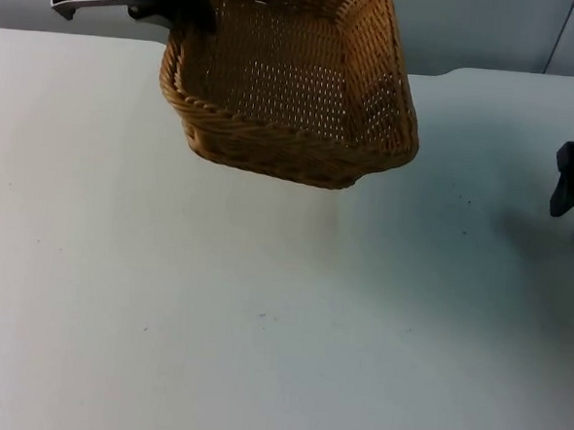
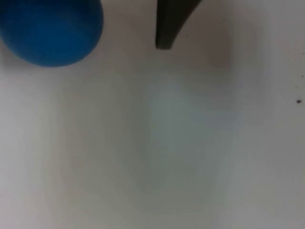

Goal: Pick up the basket with the left hand and place the ball into the basket with the right hand.

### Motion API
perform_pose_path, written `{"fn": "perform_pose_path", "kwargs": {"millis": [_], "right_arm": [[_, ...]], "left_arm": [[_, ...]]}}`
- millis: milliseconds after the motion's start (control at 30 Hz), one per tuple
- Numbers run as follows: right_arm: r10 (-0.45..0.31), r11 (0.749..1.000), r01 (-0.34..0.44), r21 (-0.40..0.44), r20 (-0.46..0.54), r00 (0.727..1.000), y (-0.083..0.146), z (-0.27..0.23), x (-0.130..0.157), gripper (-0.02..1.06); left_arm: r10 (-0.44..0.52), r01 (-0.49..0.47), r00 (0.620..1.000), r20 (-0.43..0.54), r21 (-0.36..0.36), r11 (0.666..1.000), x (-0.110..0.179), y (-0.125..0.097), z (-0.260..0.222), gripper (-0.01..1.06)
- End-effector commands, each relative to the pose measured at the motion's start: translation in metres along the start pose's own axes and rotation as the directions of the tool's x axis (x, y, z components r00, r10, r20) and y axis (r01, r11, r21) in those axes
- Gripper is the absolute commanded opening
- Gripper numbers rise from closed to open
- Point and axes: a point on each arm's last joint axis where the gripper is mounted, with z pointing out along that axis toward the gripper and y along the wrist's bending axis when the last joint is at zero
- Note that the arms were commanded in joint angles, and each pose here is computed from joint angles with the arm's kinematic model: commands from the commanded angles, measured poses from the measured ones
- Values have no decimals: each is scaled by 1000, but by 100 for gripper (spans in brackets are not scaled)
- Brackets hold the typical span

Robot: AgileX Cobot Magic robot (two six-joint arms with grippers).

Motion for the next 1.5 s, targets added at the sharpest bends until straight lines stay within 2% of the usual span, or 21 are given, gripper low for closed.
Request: {"fn": "perform_pose_path", "kwargs": {"millis": [0, 100, 200, 300, 600, 867, 933, 1000, 1033, 1067, 1100, 1233, 1333, 1400, 1467], "right_arm": [[-3, 1000, 3, 1, 7, 1000, -2, -2, -2, 87], [-2, 1000, 2, 0, 2, 1000, -2, -2, -2, 83], [-2, 1000, 2, 0, 2, 1000, -2, -2, -2, 72], [-2, 1000, 2, 0, 2, 1000, -2, -2, -2, 66], [-2, 1000, 2, 0, 7, 1000, -2, -2, -2, 65], [12, 1000, -12, -5, -38, 999, -1, 14, 5, 61], [14, 1000, -14, -5, -38, 999, -1, 15, 5, 55], [16, 1000, -16, -6, -38, 999, -1, 15, 5, 36], [16, 1000, -16, -6, -38, 999, -1, 15, 5, 36], [25, 1000, -25, -7, -38, 999, -1, 15, 5, 28], [27, 1000, -27, -7, -38, 999, -1, 15, 5, 25], [25, 1000, -25, -7, -42, 999, -1, 15, 5, 22], [21, 1000, -22, -9, -58, 998, -1, 7, 5, 0], [24, 1000, -24, -11, -52, 998, -1, 2, 4, 0], [14, 1000, -13, -22, 3, 1000, 3, -17, -4, 0]], "left_arm": [[-26, 25, 999, 42, 20, 999, -6, -2, -2, 0], [-26, 25, 999, 42, 20, 999, -6, -2, -2, 0], [-30, 29, 999, 41, 22, 999, -6, -2, -2, 0], [-36, 35, 999, 41, 25, 999, -6, -3, -2, 0], [-36, 35, 999, 41, 25, 999, -6, -3, -2, 0], [-39, 38, 998, 40, 27, 999, -6, -3, -2, 0], [-39, 38, 998, 40, 27, 999, -6, -3, -2, 0], [-39, 38, 998, 40, 27, 999, -6, -3, -2, 0], [-39, 38, 998, 40, 27, 999, -6, -3, -2, 0], [-39, 38, 998, 40, 27, 999, -6, -3, -2, 0], [-39, 38, 998, 40, 27, 999, -6, -3, -2, 0], [-41, 40, 998, 39, 26, 999, -6, -2, -2, 0], [-38, 37, 999, 36, 25, 999, -6, -2, -2, 0], [-38, 37, 999, 36, 25, 999, -6, -2, -2, 0], [-38, 37, 999, 36, 25, 999, -6, -2, -2, 0]]}}
